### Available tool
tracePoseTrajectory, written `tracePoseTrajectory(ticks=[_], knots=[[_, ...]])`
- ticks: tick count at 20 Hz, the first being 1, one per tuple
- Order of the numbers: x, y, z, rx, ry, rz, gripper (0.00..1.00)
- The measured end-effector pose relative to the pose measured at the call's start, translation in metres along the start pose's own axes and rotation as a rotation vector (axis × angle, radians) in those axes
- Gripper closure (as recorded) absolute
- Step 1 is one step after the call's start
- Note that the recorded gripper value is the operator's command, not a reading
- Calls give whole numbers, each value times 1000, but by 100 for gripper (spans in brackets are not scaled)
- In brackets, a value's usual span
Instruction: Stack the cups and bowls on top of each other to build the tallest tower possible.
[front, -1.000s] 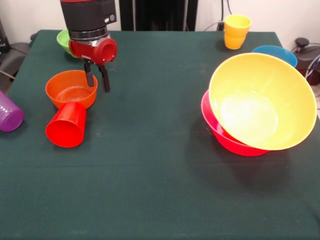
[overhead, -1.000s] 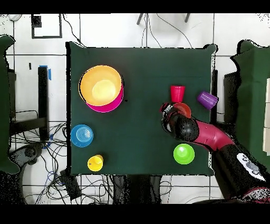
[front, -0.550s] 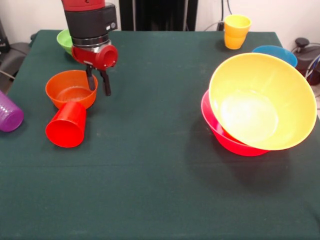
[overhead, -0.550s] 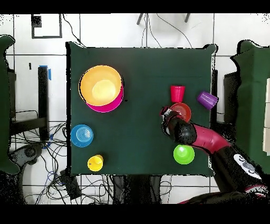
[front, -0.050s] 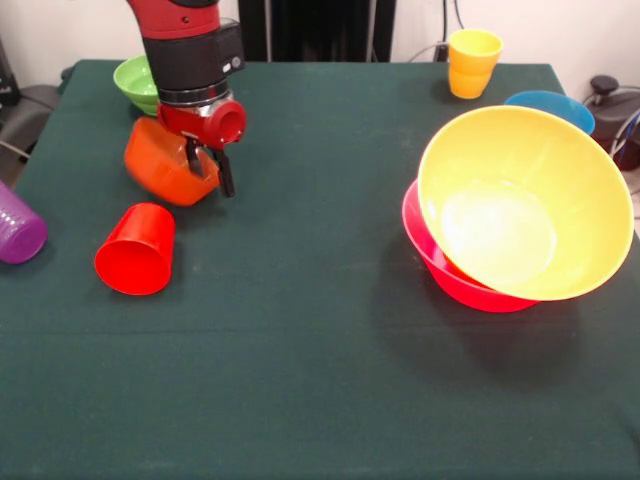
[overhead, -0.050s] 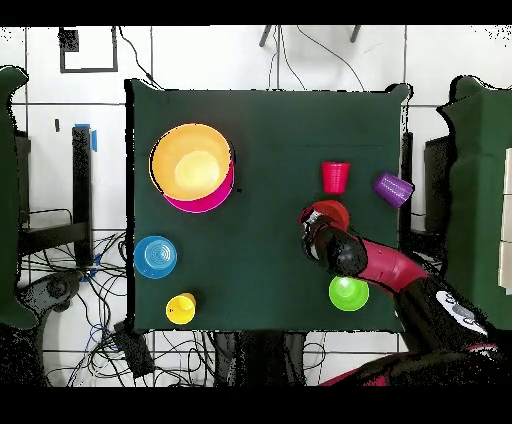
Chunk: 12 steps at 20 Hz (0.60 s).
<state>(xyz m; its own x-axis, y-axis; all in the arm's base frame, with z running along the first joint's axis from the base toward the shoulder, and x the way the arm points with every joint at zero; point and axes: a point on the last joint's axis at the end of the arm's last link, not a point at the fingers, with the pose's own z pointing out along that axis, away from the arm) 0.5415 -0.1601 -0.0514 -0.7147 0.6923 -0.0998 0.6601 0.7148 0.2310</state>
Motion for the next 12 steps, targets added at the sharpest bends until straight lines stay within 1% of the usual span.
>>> tracePoseTrajectory(ticks=[9,12], knots=[[-1,-3,2,-2,-13,-23,0],[-5,-5,1,-6,-22,-27,0]])
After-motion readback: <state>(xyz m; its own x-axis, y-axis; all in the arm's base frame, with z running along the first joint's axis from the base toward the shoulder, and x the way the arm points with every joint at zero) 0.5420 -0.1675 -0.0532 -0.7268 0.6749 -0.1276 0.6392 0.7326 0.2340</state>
